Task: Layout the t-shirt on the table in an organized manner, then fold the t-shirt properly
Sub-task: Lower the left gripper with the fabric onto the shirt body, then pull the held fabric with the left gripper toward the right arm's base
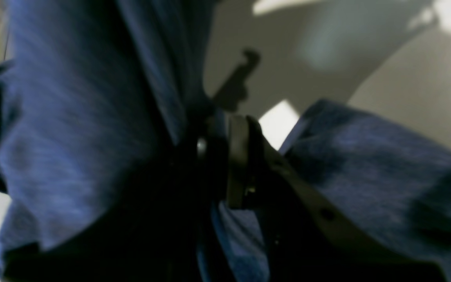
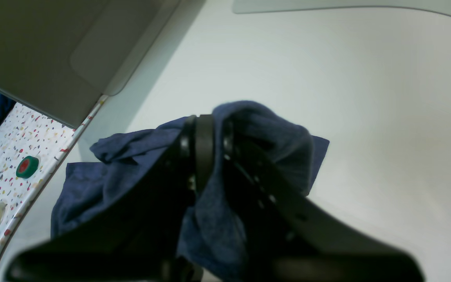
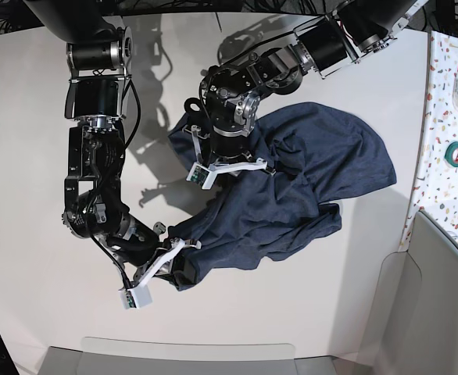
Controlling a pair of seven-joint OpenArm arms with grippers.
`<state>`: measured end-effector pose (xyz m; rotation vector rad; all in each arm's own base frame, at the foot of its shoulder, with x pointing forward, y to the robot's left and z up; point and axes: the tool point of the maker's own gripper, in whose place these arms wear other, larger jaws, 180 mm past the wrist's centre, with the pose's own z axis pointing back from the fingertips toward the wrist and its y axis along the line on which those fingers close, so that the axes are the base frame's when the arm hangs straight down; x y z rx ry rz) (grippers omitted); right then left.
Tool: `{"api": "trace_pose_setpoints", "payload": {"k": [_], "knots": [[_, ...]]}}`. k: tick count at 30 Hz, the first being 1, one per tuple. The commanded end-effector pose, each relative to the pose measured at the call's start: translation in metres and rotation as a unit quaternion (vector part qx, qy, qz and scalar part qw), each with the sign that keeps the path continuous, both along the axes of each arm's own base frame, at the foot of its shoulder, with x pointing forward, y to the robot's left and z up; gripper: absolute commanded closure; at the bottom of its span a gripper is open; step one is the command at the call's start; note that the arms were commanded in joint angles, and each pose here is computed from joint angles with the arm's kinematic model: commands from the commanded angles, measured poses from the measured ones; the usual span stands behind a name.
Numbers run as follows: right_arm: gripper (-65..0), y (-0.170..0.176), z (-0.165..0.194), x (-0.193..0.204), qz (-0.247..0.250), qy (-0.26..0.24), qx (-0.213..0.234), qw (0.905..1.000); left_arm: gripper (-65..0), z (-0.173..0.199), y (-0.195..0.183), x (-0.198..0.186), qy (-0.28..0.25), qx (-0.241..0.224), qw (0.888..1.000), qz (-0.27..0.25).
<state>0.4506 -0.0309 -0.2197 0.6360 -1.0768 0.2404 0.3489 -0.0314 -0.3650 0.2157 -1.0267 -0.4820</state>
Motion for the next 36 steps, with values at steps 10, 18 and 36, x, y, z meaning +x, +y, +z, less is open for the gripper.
{"api": "trace_pose_setpoints", "payload": {"k": [10,18,36], "knots": [[-2.4,-0.002,0.021,0.005,-0.002,-0.032,0.013,0.9994,-3.7,0.037,-0.029,-0.023,-0.027,-0.076,0.997,-0.022],[-2.4,0.001,0.021,0.004,-0.001,-0.032,0.016,0.9994,-10.5,0.009,-0.009,-0.027,-0.007,-0.038,0.999,-0.012],[-2.3,0.002,0.016,-0.004,0.001,-0.03,0.016,0.9994,-38.5,-0.004,0.022,0.019,-0.006,0.011,0.999,0.043]]}}
